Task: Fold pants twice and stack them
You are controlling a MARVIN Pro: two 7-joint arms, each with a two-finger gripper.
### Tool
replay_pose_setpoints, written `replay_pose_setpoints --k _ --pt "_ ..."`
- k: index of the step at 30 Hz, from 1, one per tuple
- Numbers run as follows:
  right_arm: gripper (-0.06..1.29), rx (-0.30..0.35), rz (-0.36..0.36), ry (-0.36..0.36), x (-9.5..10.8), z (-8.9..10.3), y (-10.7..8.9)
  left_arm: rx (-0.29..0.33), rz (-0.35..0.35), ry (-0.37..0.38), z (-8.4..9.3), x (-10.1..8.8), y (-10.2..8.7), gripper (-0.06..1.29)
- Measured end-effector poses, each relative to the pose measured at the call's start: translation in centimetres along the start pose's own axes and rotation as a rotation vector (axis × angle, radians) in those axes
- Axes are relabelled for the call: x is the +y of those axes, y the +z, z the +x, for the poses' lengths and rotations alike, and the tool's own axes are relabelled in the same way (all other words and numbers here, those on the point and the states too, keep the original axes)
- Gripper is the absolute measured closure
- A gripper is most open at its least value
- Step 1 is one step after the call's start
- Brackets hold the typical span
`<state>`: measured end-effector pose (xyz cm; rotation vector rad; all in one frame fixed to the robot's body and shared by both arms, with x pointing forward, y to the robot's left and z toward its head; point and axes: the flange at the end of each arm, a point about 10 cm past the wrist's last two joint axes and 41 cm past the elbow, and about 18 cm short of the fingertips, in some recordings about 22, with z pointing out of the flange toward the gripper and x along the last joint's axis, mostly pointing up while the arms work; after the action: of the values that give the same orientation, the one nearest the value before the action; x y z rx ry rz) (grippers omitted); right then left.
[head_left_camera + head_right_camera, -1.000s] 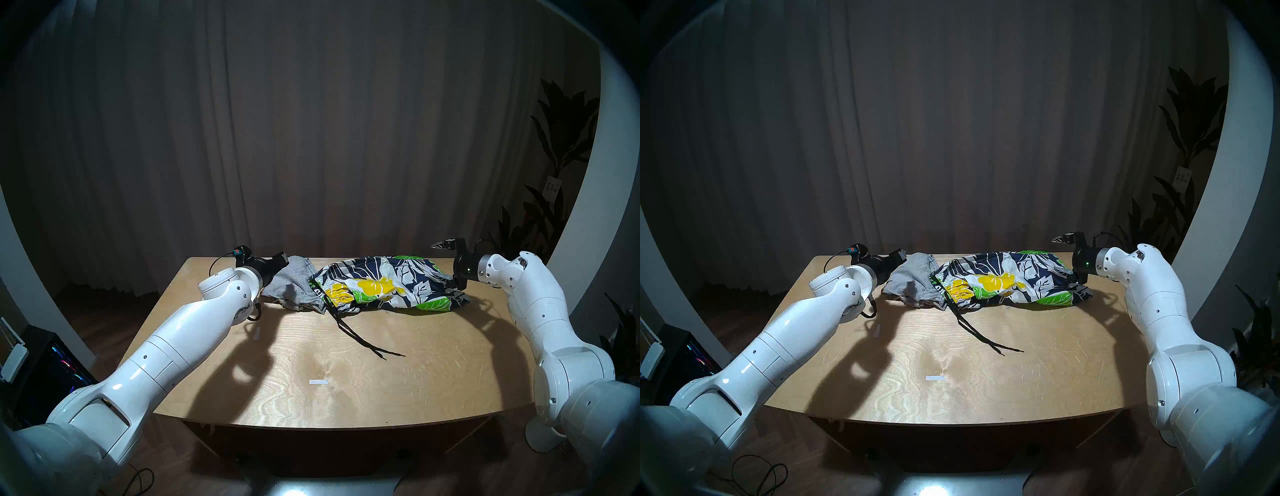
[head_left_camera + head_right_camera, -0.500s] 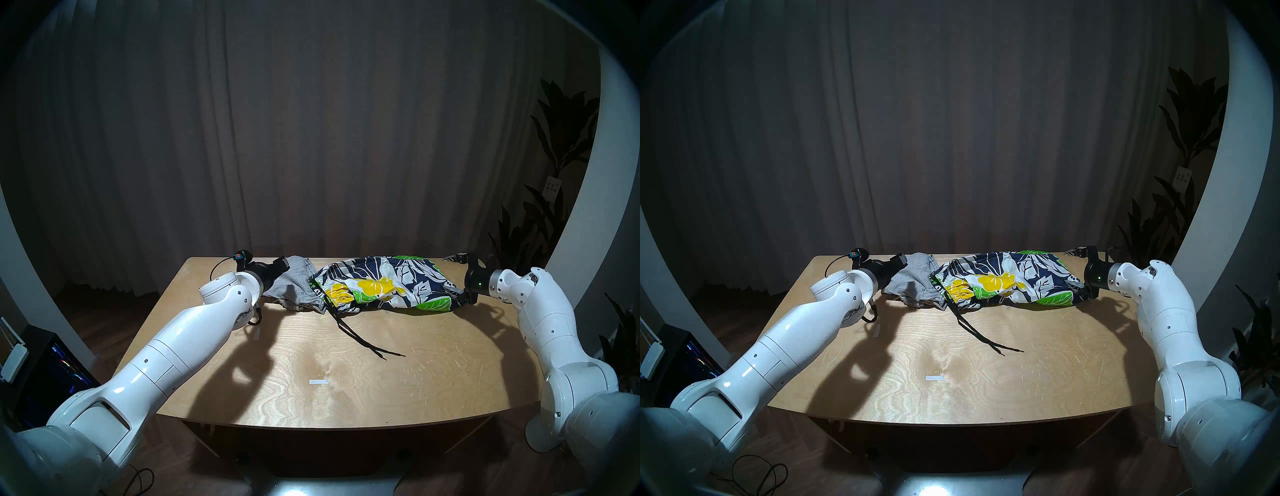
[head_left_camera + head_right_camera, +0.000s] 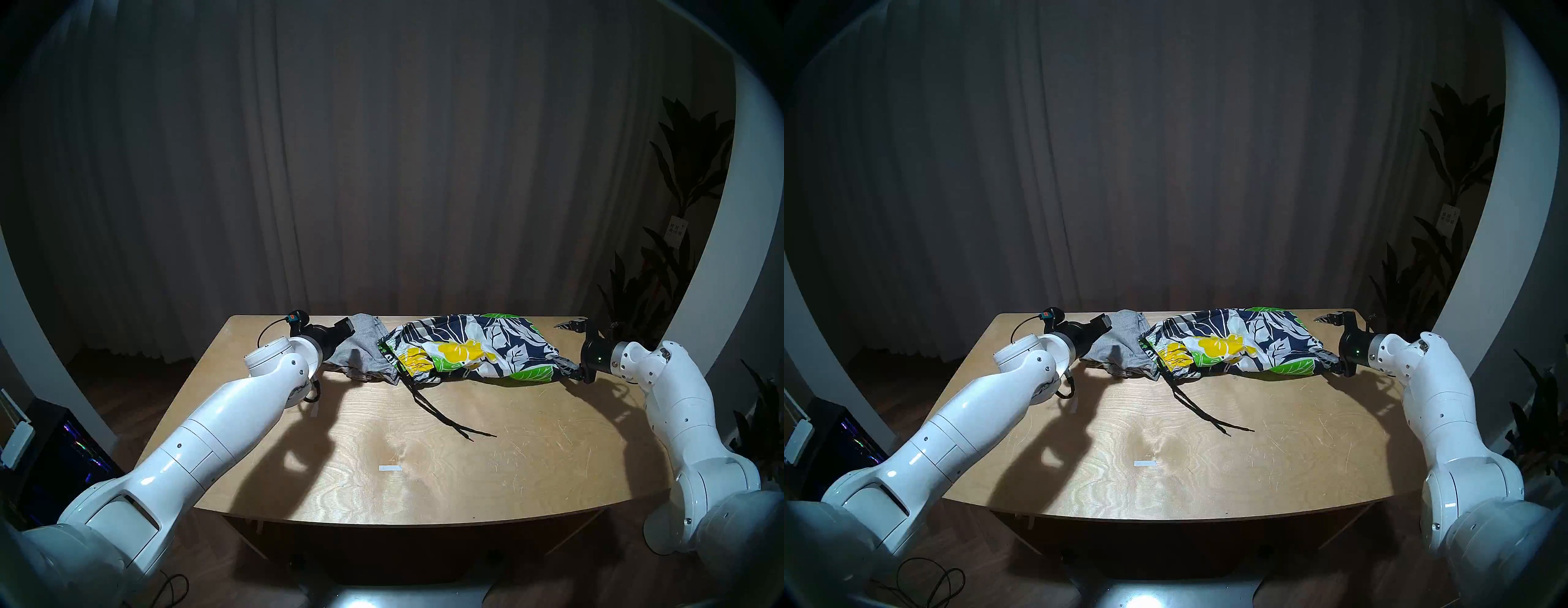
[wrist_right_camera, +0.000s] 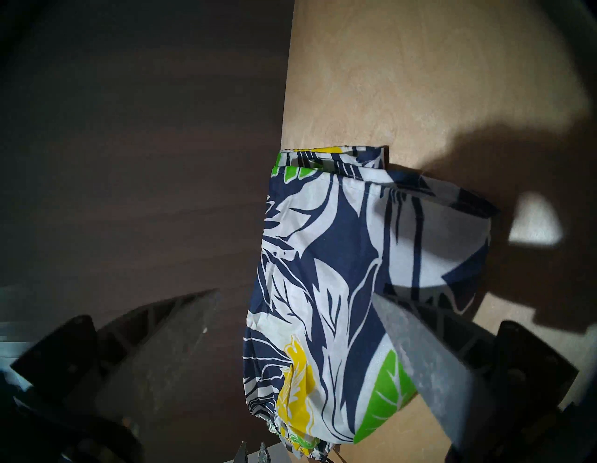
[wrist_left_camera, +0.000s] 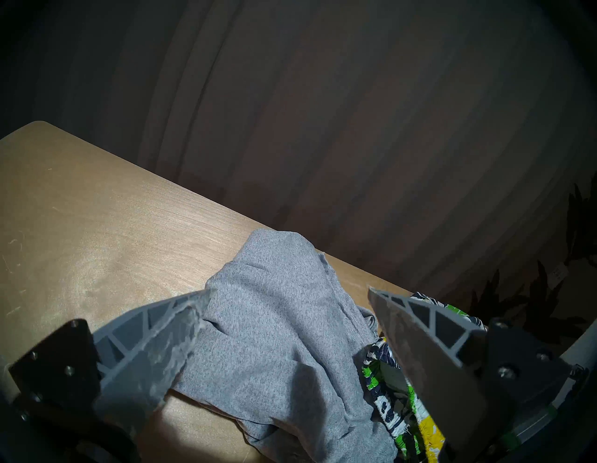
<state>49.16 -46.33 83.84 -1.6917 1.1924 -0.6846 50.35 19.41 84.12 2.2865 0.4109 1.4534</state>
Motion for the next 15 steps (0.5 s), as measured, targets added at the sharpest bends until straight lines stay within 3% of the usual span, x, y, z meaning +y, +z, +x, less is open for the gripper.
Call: replay_pose_setpoints --k 8,15 --pt "0.00 0.036 0.044 -0.007 -1.0 1.3 -1.8 -0.007 0.004 -0.001 -0.4 -0.2 0.0 0.01" --pt "0.00 0.059 0.045 -0.001 -0.4 1.9 -2.9 -0.012 0.006 -0.001 -0.7 -0.4 -0.1 0.01"
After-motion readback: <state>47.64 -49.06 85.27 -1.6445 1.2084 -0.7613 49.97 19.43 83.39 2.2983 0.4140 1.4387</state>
